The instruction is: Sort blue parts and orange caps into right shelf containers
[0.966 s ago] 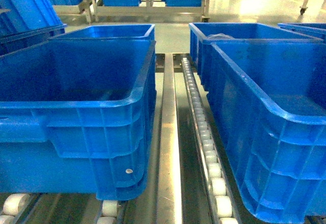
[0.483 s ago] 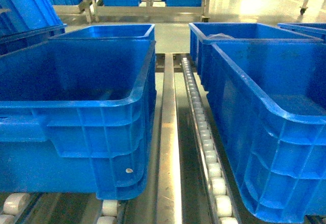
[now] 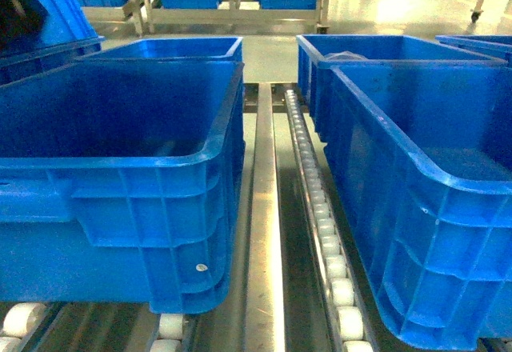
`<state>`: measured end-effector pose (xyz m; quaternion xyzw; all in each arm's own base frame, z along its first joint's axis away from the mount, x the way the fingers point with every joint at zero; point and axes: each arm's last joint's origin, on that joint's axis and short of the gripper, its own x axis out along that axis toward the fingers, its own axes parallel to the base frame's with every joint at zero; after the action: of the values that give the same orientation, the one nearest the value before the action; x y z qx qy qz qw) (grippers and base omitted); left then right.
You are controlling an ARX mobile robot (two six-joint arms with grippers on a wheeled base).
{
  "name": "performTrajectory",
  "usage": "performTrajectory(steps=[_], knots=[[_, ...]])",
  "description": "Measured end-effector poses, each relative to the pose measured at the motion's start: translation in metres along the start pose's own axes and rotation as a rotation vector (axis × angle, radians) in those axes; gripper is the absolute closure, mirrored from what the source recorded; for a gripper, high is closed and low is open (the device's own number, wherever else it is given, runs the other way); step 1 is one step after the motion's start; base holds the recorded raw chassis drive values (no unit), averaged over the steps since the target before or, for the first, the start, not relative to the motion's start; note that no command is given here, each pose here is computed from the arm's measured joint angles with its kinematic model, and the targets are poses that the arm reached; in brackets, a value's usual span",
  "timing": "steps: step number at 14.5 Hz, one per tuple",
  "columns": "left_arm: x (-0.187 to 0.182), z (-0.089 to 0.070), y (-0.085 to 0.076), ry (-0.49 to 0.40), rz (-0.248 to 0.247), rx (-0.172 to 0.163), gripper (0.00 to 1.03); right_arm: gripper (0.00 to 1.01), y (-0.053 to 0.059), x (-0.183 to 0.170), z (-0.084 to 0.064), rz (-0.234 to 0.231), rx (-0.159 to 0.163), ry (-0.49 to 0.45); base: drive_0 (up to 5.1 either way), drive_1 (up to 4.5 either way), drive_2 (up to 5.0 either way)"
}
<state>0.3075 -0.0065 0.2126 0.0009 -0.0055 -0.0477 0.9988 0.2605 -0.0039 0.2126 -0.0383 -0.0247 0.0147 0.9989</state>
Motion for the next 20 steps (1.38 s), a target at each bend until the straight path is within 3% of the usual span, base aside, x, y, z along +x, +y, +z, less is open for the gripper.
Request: performTrajectory(steps=[1,2,4,6,8,9,10,11,12,15,17,19,20], knots=[[0.012,-0.023,-0.001,0.085,-0.006,-0.016,0.60,0.60,0.001,0.014,-0.025,-0.004,0.021,0.109,0.0,0.00,0.0],[0.011,-0.031,-0.003,0.120,-0.016,-0.030,0.53,0.51,0.002,0.015,-0.037,-0.001,0.028,0.147,0.0,0.00,0.0],[0.010,-0.031,-0.005,0.110,-0.024,-0.031,0.46,0.44,0.002,0.014,-0.039,-0.001,0.030,0.147,0.0,0.00,0.0],[0.001,-0.020,-0.009,0.062,-0.064,-0.037,0.26,0.24,0.002,0.010,-0.030,-0.003,0.026,0.084,0.0,0.00,0.0],[-0.014,-0.015,-0.015,0.060,-0.113,-0.041,0.03,0.01,0.003,0.000,-0.027,0.011,0.022,0.086,0.0,0.00,0.0],[-0.033,-0.007,-0.020,0.022,-0.116,-0.030,0.05,0.03,0.003,-0.006,-0.025,0.022,0.008,0.074,0.0,0.00,0.0],[-0.038,-0.009,-0.020,0.005,0.003,-0.020,0.17,0.16,0.005,-0.013,-0.025,-0.018,0.034,0.055,0.0,0.00,0.0],[-0.051,-0.015,-0.018,0.018,0.068,-0.020,0.28,0.27,0.006,-0.025,-0.028,-0.024,0.047,0.057,0.0,0.00,0.0],[-0.068,-0.021,-0.014,0.024,0.097,-0.020,0.42,0.42,0.006,-0.039,-0.030,-0.028,0.058,0.058,0.0,0.00,0.0],[-0.097,-0.029,-0.006,0.022,0.081,-0.018,0.77,0.77,0.008,-0.065,-0.035,-0.031,0.062,0.066,0.0,0.00,0.0],[-0.113,-0.033,-0.003,0.024,0.108,-0.018,1.00,1.00,0.008,-0.079,-0.036,-0.032,0.061,0.039,0.0,0.00,0.0],[-0.129,-0.036,-0.006,0.023,0.094,-0.017,1.01,1.00,0.010,-0.094,-0.051,-0.029,0.065,0.096,0.0,0.00,0.0],[-0.135,-0.038,-0.007,0.027,0.094,-0.017,1.01,1.00,0.010,-0.100,-0.048,-0.029,0.066,0.080,0.0,0.00,0.0]])
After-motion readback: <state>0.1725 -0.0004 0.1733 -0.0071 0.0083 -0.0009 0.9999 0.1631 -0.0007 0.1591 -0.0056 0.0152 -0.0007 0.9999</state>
